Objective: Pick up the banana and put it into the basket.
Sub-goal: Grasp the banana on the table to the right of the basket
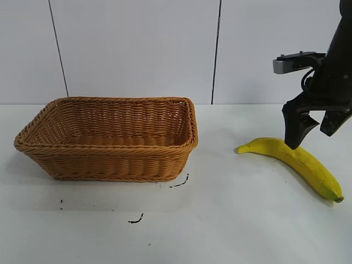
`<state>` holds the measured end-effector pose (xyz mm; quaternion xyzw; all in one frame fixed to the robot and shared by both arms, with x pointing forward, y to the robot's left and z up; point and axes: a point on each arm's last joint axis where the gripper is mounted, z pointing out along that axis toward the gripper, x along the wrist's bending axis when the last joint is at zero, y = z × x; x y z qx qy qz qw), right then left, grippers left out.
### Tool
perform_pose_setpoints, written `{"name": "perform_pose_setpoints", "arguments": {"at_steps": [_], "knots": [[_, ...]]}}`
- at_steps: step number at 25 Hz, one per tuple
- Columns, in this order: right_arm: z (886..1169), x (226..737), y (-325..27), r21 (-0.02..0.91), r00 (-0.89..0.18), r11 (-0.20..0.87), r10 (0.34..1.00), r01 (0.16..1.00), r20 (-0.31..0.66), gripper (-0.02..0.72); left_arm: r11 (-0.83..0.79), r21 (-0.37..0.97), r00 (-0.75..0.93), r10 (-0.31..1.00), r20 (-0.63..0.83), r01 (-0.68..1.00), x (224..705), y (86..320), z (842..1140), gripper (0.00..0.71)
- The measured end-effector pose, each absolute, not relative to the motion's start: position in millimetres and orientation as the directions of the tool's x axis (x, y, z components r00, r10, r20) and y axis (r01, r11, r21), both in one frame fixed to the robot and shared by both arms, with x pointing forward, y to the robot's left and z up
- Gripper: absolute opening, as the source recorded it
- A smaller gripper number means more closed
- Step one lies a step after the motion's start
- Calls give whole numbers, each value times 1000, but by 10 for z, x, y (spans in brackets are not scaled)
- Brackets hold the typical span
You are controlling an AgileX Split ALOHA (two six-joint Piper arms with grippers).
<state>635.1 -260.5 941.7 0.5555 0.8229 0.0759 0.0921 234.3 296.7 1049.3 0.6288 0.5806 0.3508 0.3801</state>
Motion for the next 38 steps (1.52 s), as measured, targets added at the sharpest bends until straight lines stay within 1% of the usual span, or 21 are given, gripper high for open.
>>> {"name": "perform_pose_setpoints", "arguments": {"at_steps": [4, 5, 8, 14, 21, 23, 24, 25, 27, 28, 29, 32, 34, 36, 38], "knots": [[9331, 6370, -2603, 216, -363, 368, 930, 905, -63, 645, -37, 885, 80, 997, 0, 464, 2343, 2967, 10493, 695], [9230, 6396, -2601, 210, -363, 368, 930, 906, -61, 645, -37, 885, 80, 997, 0, 464, 2343, 2967, 10493, 695], [9078, 6440, -2597, 213, -358, 363, 932, 907, -61, 645, -37, 885, 80, 997, 0, 464, 2343, 2967, 10493, 695], [8829, 6471, -2591, 191, -345, 347, 938, 918, -48, 638, -37, 885, 80, 997, 0, 464, 2343, 2967, 10493, 695], [8802, 6494, -2589, 209, -343, 346, 938, 915, -52, 632, -37, 885, 80, 997, 0, 464, 2343, 2967, 10493, 695], [8802, 6494, -2592, 208, -346, 350, 937, 913, -56, 599, -37, 885, 80, 997, 0, 464, 2343, 2967, 10493, 695], [8802, 6494, -2592, 208, -345, 349, 937, 914, -56, 559, -37, 885, 80, 997, 0, 464, 2343, 2967, 10493, 695], [8802, 6494, -2592, 208, -342, 346, 938, 915, -55, 501, -37, 885, 80, 997, 0, 464, 2343, 2967, 10493, 695], [8802, 6494, -2592, 209, -336, 340, 940, 917, -54, 361, -37, 885, 80, 997, 0, 464, 2343, 2967, 10493, 695], [8802, 6493, -2592, 208, -333, 337, 941, 918, -53, 311, -37, 885, 80, 997, 0, 464, 2343, 2967, 10493, 695], [8801, 6492, -2595, 206, -337, 342, 940, 917, -58, 321, -37, 885, 80, 997, 0, 464, 2343, 2967, 10493, 695], [8808, 6494, -2602, 199, -341, 347, 938, 916, -65, 321, -37, 885, 80, 997, 0, 464, 2343, 2967, 10493, 695], [8843, 6503, -2610, 177, -350, 357, 934, 917, -71, 321, -37, 885, 80, 997, 0, 464, 2343, 2967, 10493, 695], [8935, 6536, -2614, 157, -355, 362, 932, 919, -74, 321, -37, 885, 80, 997, 0, 464, 2343, 2967, 10493, 695], [9103, 6573, -2613, 141, -353, 361, 933, 922, -73, 321, -36, 885, 80, 997, -1, 464, 2343, 2966, 10493, 695]]}}
